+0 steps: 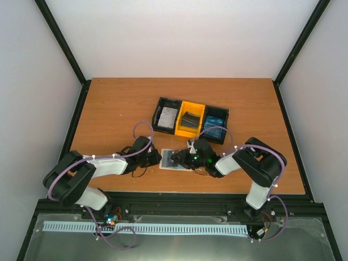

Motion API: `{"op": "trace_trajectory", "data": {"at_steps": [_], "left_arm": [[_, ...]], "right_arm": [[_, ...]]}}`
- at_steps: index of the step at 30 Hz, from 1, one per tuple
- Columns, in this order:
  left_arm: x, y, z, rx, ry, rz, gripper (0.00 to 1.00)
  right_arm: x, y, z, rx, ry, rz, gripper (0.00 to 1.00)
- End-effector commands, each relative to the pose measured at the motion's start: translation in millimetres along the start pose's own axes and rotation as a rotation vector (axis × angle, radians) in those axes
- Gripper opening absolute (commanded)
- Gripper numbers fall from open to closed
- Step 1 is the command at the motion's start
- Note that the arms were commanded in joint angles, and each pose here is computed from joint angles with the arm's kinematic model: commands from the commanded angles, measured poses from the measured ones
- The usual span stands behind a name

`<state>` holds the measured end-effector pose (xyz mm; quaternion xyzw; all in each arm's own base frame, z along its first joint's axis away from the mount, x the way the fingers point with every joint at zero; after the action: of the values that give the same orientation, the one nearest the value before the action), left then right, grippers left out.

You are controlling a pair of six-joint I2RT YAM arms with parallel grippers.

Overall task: Put the credit cards into the card holder
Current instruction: Insert the credit card into the card holder.

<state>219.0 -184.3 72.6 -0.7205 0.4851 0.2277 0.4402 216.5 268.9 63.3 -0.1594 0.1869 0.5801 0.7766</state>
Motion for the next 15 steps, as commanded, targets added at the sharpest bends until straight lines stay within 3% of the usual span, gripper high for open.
{"op": "trace_trajectory", "data": {"at_steps": [1,15], "left_arm": [[-2.5,0.9,-6.4,0.015,0.02,0.035,0.08],[-5.2,5.8,-14.4,0.037,0.118,0.057,0.13]], "right_arm": [[-8.2,4.4,-5.5,-0.029,0.156,-0.032,0.34],[-8.3,5.4,7.5,-0.114,0.499,-0.141,0.44]]}}
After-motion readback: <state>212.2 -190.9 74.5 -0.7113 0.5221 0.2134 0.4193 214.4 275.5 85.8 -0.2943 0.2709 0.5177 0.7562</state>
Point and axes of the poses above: each gripper's point midway between its finger pads, its own x axis out along the fingers, its own z axis along the line the jaws close on, y = z × x, the point moved 7 cm from there along -x, back along the fingers, and after that the axes turned 7 degrees about x, right-handed, at the moved point
